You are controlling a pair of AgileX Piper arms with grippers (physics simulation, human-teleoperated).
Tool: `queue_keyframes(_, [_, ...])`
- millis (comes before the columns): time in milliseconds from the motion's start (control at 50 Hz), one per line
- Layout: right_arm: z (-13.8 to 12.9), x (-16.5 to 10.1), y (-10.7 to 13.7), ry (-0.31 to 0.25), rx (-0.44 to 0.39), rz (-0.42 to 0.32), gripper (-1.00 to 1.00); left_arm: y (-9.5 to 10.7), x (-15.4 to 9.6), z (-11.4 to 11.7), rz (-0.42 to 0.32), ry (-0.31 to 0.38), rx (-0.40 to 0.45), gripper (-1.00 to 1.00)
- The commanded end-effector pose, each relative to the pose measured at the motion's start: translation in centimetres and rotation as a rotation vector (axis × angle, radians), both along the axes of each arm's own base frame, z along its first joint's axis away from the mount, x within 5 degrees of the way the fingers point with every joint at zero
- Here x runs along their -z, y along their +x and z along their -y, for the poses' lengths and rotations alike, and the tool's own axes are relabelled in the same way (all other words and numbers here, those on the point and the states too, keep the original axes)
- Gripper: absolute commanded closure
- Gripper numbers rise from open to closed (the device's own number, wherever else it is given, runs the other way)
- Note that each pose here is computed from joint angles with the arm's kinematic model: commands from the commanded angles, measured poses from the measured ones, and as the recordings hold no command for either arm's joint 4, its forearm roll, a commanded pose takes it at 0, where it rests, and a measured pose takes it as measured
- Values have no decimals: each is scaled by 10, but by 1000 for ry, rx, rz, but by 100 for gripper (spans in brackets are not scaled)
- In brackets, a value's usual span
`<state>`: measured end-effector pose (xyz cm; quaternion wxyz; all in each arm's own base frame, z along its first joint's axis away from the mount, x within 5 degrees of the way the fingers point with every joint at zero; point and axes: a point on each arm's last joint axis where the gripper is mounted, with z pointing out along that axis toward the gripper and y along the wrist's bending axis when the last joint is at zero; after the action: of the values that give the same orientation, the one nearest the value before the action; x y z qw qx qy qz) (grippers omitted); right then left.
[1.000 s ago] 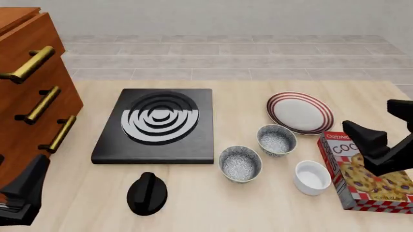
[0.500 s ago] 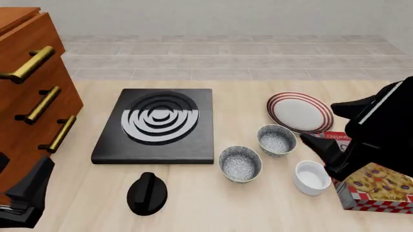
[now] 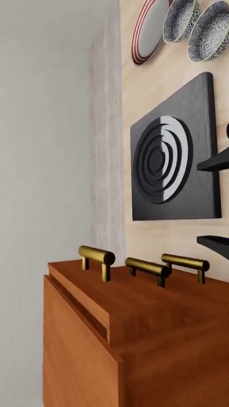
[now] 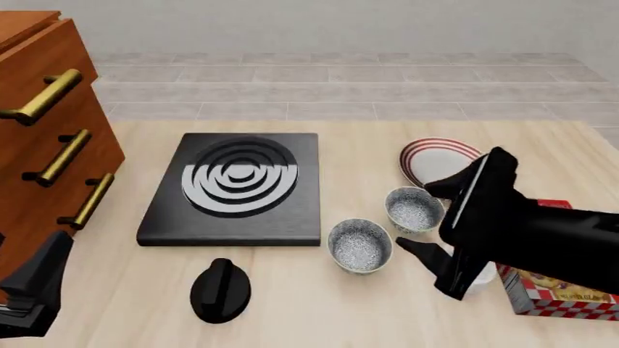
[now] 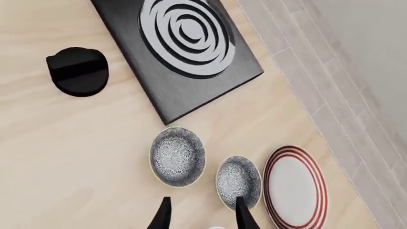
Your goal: Pick the akita bowl from table center and place it on the plate.
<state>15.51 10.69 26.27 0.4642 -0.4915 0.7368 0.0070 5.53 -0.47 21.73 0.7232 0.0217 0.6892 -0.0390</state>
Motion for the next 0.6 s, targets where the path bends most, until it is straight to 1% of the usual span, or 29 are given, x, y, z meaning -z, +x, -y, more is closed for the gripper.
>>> queue_keyframes(20, [-16,21,6,-70,-76,-32,-100,0,0,0,1,-11,-6,-100])
queue_keyframes(120, [-22,18,9,-82,-96,-37,-100,0,1,-1,-2,-11,-10,-100])
queue_keyframes(180, [-26,21,11,-99,-114,-42,-100,0,2,0,-4,-8,-4,-100])
queue_keyframes(240, [-33,23,9,-122,-154,-51,-100,0,2,0,-7,-4,1,-100])
queue_keyframes(300, [-38,25,10,-128,-167,-63,-100,0,3,0,-7,-2,2,-100])
queue_keyframes(340, [-40,30,10,-145,-180,-73,-100,0,4,0,-6,2,2,-100])
queue_keyframes(500, [-48,47,15,-178,-198,-100,-100,1,4,0,-8,2,5,-100])
queue_keyframes(560, [-44,54,19,-209,-202,-94,-100,1,5,0,-9,2,5,-100])
queue_keyframes(600, [-45,55,22,-212,-202,-93,-100,1,4,0,-9,2,4,-100])
